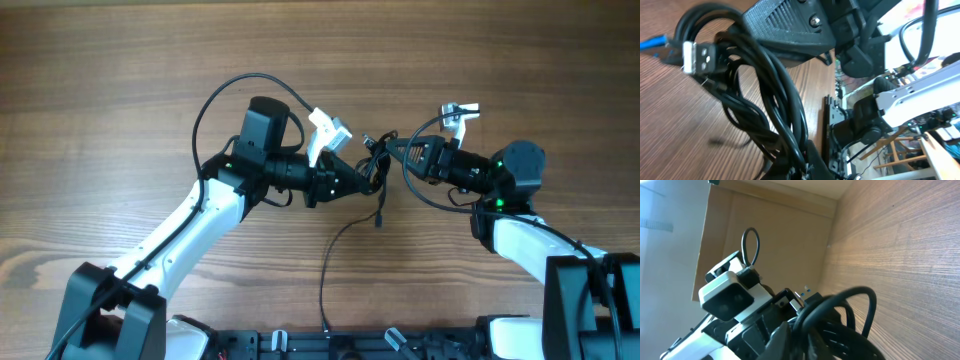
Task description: Untangle cables
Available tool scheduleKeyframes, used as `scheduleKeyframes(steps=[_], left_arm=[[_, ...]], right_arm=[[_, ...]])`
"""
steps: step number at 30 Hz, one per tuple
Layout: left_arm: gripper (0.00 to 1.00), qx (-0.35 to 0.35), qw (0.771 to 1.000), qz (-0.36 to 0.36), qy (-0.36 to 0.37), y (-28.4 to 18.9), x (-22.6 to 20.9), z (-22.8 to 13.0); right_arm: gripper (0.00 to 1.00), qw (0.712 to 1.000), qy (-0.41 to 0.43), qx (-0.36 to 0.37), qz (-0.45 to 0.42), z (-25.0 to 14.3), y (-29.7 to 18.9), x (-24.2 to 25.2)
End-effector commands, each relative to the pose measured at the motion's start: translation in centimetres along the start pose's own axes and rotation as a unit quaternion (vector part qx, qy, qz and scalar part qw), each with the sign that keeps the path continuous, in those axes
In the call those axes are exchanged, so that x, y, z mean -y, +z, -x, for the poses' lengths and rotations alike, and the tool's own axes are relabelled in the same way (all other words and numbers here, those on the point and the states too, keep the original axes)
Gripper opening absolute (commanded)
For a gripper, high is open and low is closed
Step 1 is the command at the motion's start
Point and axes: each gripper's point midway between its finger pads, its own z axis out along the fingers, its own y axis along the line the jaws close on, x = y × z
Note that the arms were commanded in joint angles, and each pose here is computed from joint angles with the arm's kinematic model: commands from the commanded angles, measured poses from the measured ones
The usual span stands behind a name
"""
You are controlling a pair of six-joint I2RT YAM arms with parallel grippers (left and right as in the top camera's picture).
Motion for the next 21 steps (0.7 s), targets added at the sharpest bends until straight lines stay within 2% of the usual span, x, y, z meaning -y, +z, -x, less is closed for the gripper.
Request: scheduleKeyframes(steps=[1,2,4,5,6,8,10,11,12,14,15,21], left_arm=[[0.06,-0.005,1.000,0.023,0.010,0.2,-0.8,-0.1],[0.21,-0.007,0.999,0.050,0.006,0.1,-1.7,-0.2],[0.69,-0.003,0.997,0.076,0.007,0.0,-2.6,0.0],[0.79,0.002,0.997,0.076,0.008,0.0,-2.6,0.3],[0.81,0.012,0.997,0.076,0.011,-0.1,-2.6,0.9],[0.81,0.022,0.997,0.076,0.016,-0.1,-2.5,1.5],[0.67,0.019,0.997,0.072,0.020,0.2,-2.3,1.4],[0.64,0.018,0.997,0.074,0.021,0.4,-2.2,1.4],[0.60,0.017,0.996,0.091,0.014,0.6,-2.7,1.3],[0.54,0.023,0.977,0.207,-0.052,0.7,-5.8,0.9],[0.52,0.023,0.970,0.234,-0.066,0.9,-6.4,0.6],[0.53,0.028,0.934,0.343,-0.101,2.3,-7.2,-0.8]], right_arm=[[0.04,1.000,-0.019,-0.004,0.005,-0.1,0.2,-0.5],[0.04,0.998,-0.060,-0.009,0.006,-0.3,0.2,-0.5],[0.05,0.994,-0.110,-0.015,-0.017,-0.6,0.2,1.2],[0.04,0.990,-0.134,-0.021,-0.037,-1.0,0.1,2.7],[0.04,0.983,-0.171,-0.032,-0.052,-1.5,0.0,3.9],[0.04,0.983,-0.158,-0.027,-0.093,-1.7,-0.4,6.0],[0.05,0.987,-0.124,-0.031,-0.093,-2.0,-0.4,6.2],[0.04,0.989,-0.112,-0.032,-0.090,-2.1,-0.4,6.0],[0.04,0.989,-0.113,-0.035,-0.086,-2.2,-0.4,5.8],[0.04,0.989,-0.117,-0.042,-0.076,-2.4,-0.3,5.5],[0.04,0.989,-0.116,-0.041,-0.077,-2.4,-0.3,5.5],[0.05,0.989,-0.116,-0.042,-0.077,-2.4,-0.3,5.5]])
